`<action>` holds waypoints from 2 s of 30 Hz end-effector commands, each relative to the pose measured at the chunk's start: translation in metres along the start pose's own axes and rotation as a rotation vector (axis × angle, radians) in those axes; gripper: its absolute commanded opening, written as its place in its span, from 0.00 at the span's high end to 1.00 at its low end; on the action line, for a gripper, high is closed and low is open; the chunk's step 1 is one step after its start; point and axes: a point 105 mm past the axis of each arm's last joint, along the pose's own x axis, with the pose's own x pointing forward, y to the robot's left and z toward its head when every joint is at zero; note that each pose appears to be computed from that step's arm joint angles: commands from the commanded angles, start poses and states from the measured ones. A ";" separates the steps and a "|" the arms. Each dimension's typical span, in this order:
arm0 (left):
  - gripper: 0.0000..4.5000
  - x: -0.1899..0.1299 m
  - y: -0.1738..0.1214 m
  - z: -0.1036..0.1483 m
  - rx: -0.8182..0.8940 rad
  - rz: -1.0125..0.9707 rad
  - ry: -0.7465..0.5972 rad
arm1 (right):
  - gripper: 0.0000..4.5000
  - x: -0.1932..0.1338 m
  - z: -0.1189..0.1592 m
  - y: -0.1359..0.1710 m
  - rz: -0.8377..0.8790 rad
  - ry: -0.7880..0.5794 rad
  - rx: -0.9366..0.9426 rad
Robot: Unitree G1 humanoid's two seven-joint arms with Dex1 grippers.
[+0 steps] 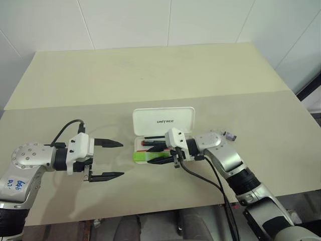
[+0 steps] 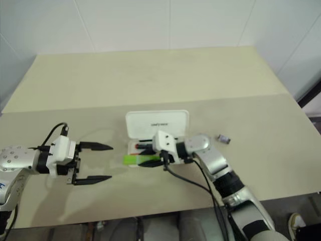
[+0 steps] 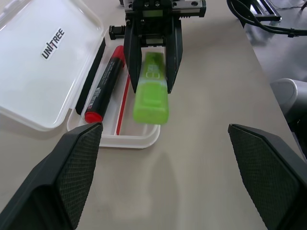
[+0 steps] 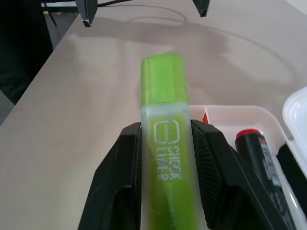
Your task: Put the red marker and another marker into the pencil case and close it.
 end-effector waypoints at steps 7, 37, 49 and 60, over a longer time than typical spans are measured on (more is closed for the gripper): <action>0.00 -0.001 -0.002 0.011 0.038 0.017 -0.005 | 0.59 -0.002 0.001 -0.009 0.027 0.023 -0.075; 0.00 0.041 0.008 0.051 0.025 -0.041 -0.215 | 0.01 -0.206 -0.017 0.000 -0.570 0.269 0.078; 0.00 0.058 0.015 0.060 0.041 -0.075 -0.231 | 0.01 -0.247 -0.072 -0.024 -0.748 0.296 0.219; 0.00 0.054 0.018 0.062 0.054 -0.052 -0.229 | 0.21 -0.237 -0.100 -0.017 -0.720 0.281 0.331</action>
